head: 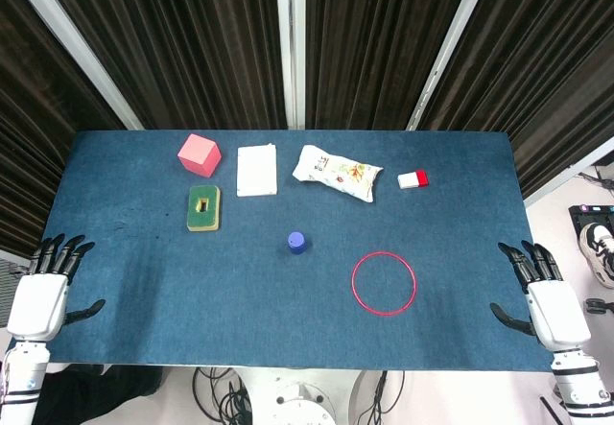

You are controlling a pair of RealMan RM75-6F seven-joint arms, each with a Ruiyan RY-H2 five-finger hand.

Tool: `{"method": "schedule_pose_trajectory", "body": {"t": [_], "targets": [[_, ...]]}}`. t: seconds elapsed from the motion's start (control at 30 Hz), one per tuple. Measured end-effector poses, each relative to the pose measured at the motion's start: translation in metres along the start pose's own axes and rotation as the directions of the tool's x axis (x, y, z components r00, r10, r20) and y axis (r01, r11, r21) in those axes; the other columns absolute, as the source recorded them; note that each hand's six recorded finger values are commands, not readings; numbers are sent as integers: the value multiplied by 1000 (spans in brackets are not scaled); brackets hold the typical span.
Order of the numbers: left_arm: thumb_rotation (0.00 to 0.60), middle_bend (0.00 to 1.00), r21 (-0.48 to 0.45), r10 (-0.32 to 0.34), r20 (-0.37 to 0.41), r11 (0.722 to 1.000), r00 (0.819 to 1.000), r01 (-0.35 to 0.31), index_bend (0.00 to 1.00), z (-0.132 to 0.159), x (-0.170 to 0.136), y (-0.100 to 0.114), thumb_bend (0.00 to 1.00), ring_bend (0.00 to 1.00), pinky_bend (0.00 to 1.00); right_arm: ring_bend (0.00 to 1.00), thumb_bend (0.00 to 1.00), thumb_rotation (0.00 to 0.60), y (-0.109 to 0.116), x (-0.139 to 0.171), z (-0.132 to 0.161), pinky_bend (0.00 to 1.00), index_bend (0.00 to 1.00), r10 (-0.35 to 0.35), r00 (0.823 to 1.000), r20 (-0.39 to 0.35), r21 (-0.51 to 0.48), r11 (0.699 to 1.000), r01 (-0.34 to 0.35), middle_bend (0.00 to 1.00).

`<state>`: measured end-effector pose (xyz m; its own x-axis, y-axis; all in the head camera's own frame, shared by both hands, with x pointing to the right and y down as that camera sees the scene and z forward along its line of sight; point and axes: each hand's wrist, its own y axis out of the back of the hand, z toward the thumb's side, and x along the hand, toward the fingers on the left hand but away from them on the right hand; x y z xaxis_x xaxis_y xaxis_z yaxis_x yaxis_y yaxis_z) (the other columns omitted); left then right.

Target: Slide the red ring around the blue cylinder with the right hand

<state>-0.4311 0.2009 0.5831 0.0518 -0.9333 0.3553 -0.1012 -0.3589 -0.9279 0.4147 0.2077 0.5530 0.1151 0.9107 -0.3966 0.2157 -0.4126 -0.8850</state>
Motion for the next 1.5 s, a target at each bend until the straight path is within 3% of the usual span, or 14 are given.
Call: {"method": "schedule_pose_trajectory", "body": {"t": [0.23,0.4,0.53,0.67,0.77,0.97,1.5], "targets": [[600,88,10,-3,-8,1000,1000,3,162,0,-1,0,0,0,0,0,128,600,-5,-4,6,0,93,34,999,-33,1,999,-34,152],[600,88,7,-3,-4,1000,1000,3,162,2,-3,-1,0,0,0,0,140,600,-25,-12,22,0,137,130,985,-110,23,992,-128,152],[600,88,6,1,-12,1000,1000,-1,162,1,-5,0,0,0,0,0,214,600,-52,-24,39,0,336,239,953,-188,74,971,-229,152],[600,88,5,2,-20,1000,1000,-2,162,0,-7,1,0,0,0,0,223,600,-88,-37,52,0,387,347,904,-250,159,936,-315,153],[600,88,4,1,-27,1000,1000,-1,162,-1,-9,0,0,0,0,0,229,600,-111,-45,59,0,410,382,880,-281,207,920,-333,153],[600,88,1,1,-41,1000,999,-1,162,-6,-12,0,0,0,0,0,259,600,-142,-55,72,0,455,396,855,-335,256,911,-322,155],[600,88,-9,-2,-42,1000,999,1,162,-9,-13,-2,0,0,0,0,306,600,-158,-61,75,0,539,401,846,-352,257,910,-324,182]]}}
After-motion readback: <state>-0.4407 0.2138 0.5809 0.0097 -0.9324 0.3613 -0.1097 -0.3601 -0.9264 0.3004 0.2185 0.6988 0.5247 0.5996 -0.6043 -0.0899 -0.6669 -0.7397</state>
